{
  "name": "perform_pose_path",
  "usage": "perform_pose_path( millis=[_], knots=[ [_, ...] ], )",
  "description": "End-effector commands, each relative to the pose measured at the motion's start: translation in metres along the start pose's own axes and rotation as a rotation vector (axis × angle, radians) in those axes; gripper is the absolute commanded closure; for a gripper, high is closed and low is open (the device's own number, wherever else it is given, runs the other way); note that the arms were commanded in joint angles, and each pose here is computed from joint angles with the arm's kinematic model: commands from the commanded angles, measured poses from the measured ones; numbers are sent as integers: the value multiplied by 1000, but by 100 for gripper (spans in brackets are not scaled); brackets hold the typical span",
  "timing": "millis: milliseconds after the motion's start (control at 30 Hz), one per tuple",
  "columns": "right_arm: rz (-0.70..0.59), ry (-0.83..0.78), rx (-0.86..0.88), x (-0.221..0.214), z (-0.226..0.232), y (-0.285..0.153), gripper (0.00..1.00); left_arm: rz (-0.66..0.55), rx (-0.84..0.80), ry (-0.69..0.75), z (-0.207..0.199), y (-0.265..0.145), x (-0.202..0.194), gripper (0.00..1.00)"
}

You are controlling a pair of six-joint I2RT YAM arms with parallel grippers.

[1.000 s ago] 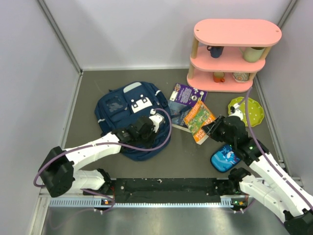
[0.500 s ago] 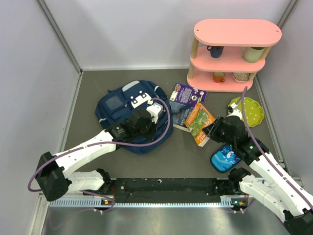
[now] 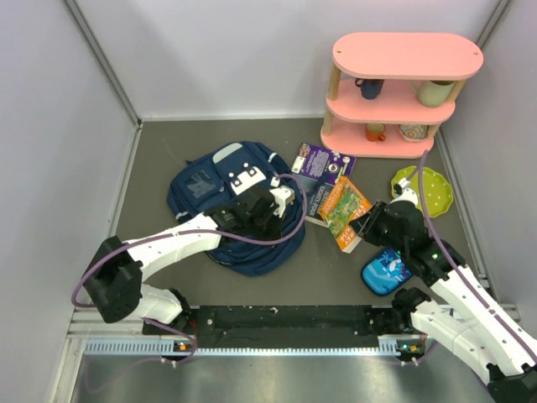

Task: Pack the student bag
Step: Place the book in the student bag.

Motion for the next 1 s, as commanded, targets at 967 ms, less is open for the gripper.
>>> perform_pose_path(
  millis=[967],
  knots=[
    [-116, 30, 112, 28, 27, -18, 100, -94, -137, -38, -15, 5, 22, 92]
  ],
)
Point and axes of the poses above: each gripper's point midway between its finger pads, its own y axis out along the fingers, its own z axis along the line the jaws close on, x = y × z, the point moved 8 cm from there along -y, back along the fingers, and after that the axes turned 4 degrees about y, right-handed, at the moved point
